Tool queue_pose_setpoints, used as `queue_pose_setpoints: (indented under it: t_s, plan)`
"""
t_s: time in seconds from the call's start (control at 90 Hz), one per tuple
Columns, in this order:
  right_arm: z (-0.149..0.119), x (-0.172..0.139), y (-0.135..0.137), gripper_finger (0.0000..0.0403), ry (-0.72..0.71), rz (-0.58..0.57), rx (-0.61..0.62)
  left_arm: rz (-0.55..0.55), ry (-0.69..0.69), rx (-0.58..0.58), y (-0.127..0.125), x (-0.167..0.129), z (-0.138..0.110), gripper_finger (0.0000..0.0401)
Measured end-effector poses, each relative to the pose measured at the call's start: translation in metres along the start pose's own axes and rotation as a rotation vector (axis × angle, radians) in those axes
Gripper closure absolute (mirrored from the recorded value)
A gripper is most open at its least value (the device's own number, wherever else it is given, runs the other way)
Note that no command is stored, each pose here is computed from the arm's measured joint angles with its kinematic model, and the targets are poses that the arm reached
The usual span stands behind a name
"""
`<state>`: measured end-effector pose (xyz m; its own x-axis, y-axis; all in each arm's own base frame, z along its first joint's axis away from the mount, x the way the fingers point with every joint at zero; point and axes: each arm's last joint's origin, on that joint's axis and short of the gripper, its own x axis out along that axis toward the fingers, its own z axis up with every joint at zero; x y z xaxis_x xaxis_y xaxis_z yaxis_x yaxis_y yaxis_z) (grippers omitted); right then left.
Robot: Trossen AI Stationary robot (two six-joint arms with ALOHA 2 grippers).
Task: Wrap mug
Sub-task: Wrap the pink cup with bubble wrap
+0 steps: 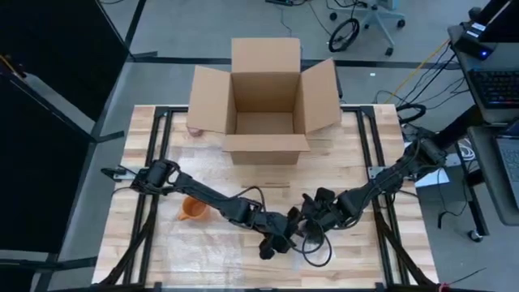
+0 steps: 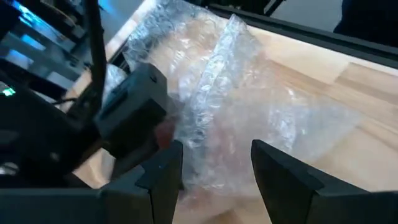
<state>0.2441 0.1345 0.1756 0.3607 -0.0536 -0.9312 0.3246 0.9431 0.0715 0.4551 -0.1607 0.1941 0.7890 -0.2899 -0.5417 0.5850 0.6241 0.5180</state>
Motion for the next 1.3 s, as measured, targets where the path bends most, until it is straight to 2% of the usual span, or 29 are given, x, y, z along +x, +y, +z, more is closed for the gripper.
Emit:
queue_pose_setpoints:
  t_s: [0.256, 0.633, 0.8, 1.056, 1.3]
  plan:
    - [0.0, 0.0, 0.0, 0.0117, 0.002, -0.005, 0.006, -0.03, -0.006, -0.018, 0.006, 0.007, -0.013, 0.0223]
    - [-0.001, 0.001, 0.0, 0.0117, 0.002, -0.003, 0.004, -0.073, 0.054, -0.002, -0.009, 0.031, -0.035, 0.0223]
    - [-0.001, -0.001, 0.0, 0.0117, 0.006, 0.01, 0.007, -0.067, 0.066, -0.003, -0.01, 0.032, -0.037, 0.0223]
    - [-0.002, -0.015, -0.004, 0.0117, 0.045, 0.063, 0.014, -0.064, 0.062, -0.006, -0.009, 0.032, -0.037, 0.0223]
    - [0.001, -0.043, -0.012, 0.0117, -0.027, 0.118, 0.035, -0.069, 0.064, -0.005, -0.01, 0.033, -0.038, 0.0223]
